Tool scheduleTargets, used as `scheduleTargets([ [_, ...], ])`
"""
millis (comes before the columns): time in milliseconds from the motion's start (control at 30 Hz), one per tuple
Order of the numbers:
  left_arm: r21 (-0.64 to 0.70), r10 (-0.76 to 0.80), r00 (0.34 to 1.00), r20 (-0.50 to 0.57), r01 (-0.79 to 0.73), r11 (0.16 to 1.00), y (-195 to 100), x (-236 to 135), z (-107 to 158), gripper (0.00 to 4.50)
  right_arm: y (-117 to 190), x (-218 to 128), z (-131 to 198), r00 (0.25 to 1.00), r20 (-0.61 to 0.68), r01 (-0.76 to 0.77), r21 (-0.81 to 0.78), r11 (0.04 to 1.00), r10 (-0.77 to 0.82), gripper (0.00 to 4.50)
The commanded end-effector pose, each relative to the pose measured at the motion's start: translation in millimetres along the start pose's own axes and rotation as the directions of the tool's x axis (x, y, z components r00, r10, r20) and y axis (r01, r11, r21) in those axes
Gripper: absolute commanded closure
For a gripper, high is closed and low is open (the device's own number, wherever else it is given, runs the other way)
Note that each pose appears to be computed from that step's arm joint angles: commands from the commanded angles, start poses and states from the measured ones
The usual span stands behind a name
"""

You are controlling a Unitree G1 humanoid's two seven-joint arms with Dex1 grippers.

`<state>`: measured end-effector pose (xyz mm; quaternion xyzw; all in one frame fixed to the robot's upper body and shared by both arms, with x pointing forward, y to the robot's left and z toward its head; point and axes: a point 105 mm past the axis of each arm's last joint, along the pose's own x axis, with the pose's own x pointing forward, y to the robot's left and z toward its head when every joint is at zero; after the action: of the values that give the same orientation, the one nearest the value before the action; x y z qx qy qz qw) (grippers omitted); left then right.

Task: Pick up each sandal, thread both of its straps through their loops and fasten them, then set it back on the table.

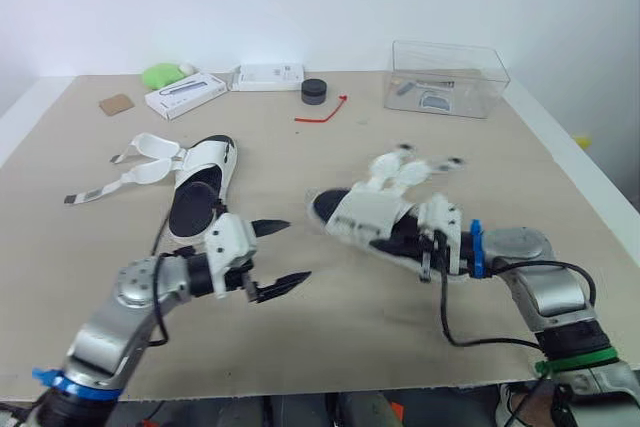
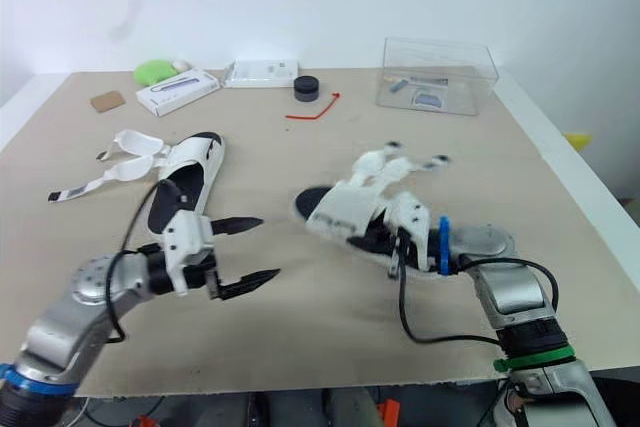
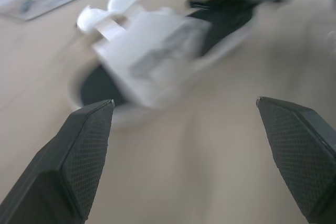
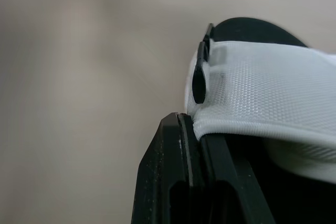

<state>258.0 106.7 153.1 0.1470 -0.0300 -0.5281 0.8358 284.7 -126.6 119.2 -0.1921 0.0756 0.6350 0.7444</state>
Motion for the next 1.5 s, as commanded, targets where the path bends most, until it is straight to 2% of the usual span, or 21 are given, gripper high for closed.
scheduleTargets([
  [33,0.034,-0.02,0.999,0.029,0.019,0.999,-1,-7,12,0.0,20,8,10,0.986,0.008,-0.167,-0.12,0.979,0.169,4.45],
  [133,0.028,-0.038,0.999,0.023,0.037,0.999,-5,-8,12,0.0,29,11,3,0.965,-0.036,-0.264,-0.171,0.949,0.261,4.45],
  [367,0.008,-0.052,0.998,0.019,0.052,0.999,-11,-8,12,0.0,33,13,1,0.942,-0.043,-0.336,-0.185,0.923,0.334,4.45],
  [867,-0.018,-0.108,0.994,-0.01,0.107,0.994,-17,-3,3,0.0,29,8,-2,0.936,-0.041,-0.353,-0.126,0.927,0.351,4.45],
  [967,-0.025,-0.14,0.99,-0.001,0.14,0.99,-21,-1,3,0.0,31,5,-3,0.931,-0.049,-0.366,-0.117,0.923,0.362,3.49],
  [1033,-0.018,-0.165,0.986,-0.014,0.165,0.986,-23,-1,2,0.0,33,2,-2,0.928,-0.052,-0.373,-0.11,0.921,0.37,2.58],
  [1067,-0.008,-0.174,0.984,-0.024,0.174,0.985,-24,-2,0,0.0,33,0,-1,0.927,-0.055,-0.376,-0.107,0.921,0.372,1.92],
  [1100,0.002,-0.181,0.983,-0.033,0.181,0.983,-24,-2,-1,0.0,33,-2,-1,0.926,-0.058,-0.377,-0.104,0.92,0.373,1.66],
  [1200,0.006,-0.181,0.983,-0.036,0.181,0.983,-22,-3,-2,0.0,32,-11,0,0.927,-0.069,-0.373,-0.083,0.924,0.369,0.13],
  [1333,0.008,-0.164,0.985,-0.045,0.164,0.986,-15,-3,-5,0.0,29,-28,10,0.94,-0.029,-0.339,0.014,0.941,0.339,0.05],
  [1500,0.045,-0.11,0.991,-0.081,0.114,0.992,0,-3,-13,0.0,12,-43,34,0.972,0.089,-0.234,0.333,0.913,0.217,0.05],
])
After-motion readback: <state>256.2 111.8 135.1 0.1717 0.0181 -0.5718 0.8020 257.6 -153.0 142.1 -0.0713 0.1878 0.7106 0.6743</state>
